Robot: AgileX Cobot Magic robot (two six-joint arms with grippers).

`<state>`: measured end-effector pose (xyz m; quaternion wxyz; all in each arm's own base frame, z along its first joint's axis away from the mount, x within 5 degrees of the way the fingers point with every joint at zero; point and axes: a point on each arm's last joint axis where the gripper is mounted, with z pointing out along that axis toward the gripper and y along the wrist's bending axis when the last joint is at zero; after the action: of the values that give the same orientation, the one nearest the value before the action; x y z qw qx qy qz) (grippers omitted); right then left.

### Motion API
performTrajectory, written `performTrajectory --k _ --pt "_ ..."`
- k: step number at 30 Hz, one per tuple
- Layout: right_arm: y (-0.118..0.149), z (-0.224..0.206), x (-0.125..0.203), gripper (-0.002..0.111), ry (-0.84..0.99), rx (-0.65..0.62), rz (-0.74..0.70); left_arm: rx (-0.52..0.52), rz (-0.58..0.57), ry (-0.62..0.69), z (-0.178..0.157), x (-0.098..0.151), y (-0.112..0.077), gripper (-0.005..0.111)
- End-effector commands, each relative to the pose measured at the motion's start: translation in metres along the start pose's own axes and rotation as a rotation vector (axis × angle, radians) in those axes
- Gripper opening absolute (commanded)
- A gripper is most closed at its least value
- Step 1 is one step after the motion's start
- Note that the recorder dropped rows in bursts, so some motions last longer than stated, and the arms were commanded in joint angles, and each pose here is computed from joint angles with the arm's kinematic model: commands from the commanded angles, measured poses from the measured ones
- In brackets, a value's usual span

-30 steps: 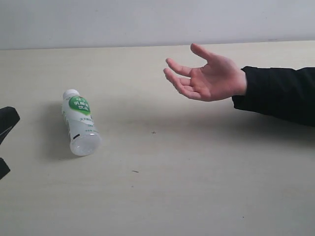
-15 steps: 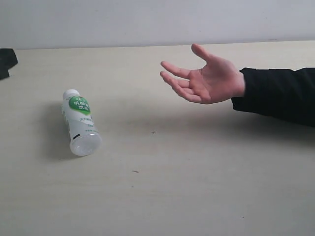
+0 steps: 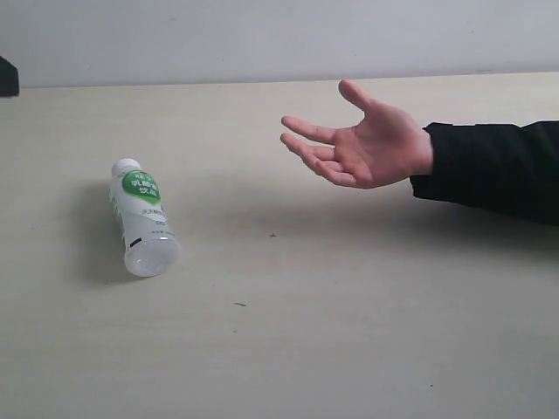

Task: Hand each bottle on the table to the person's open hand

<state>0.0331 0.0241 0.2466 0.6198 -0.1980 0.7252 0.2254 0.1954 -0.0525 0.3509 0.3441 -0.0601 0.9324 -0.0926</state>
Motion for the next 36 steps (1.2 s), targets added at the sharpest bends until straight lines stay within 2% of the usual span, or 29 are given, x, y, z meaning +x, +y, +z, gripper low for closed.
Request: performTrajectory --k 1,8,13,16,18,19,21,22,24,28,30,32,36 --pt "0.0 0.0 0.0 0.0 -0.012 0.0 -0.001 -0.071 -0.133 0.188 0.026 -0.009 -0.007 0.065" --pt "0.0 0.0 0.0 0.0 -0.012 0.0 -0.001 -0.135 -0.215 0.475 0.101 -0.002 -0.018 0.065" --pt "0.0 0.0 0.0 0.0 -0.012 0.0 -0.001 -0.049 -0.086 0.584 0.14 -0.003 -0.03 0.063" --pt "0.0 0.0 0.0 0.0 -0.012 0.0 -0.001 -0.035 -0.096 0.58 0.152 -0.003 -0.032 0.054" --pt "0.0 0.0 0.0 0.0 -0.012 0.0 -0.001 -0.001 -0.138 0.595 0.155 -0.002 -0.036 0.041" --pt "0.0 0.0 0.0 0.0 -0.012 0.0 -0.001 0.006 -0.156 0.602 0.155 -0.002 -0.036 0.039" --pt "0.0 0.0 0.0 0.0 -0.012 0.0 -0.001 0.05 -0.189 0.624 0.154 -0.006 -0.036 0.051" --pt "0.0 0.0 0.0 0.0 -0.012 0.0 -0.001 0.062 -0.203 0.631 0.152 -0.009 -0.037 0.07" --pt "0.0 0.0 0.0 0.0 -0.012 0.0 -0.001 0.06 -0.26 0.643 0.151 -0.009 -0.039 0.086" --pt "0.0 0.0 0.0 0.0 -0.012 0.0 -0.001 -0.025 -0.395 0.723 0.158 -0.002 -0.036 0.088" --pt "0.0 0.0 0.0 0.0 -0.012 0.0 -0.001 -0.028 -0.374 0.719 0.169 -0.002 -0.035 0.088" --pt "0.0 0.0 0.0 0.0 -0.012 0.0 -0.001 -0.018 -0.332 0.653 0.175 -0.009 -0.035 0.088" --pt "0.0 0.0 0.0 0.0 -0.012 0.0 -0.001 0.032 -0.342 0.59 0.178 -0.014 -0.038 0.088"
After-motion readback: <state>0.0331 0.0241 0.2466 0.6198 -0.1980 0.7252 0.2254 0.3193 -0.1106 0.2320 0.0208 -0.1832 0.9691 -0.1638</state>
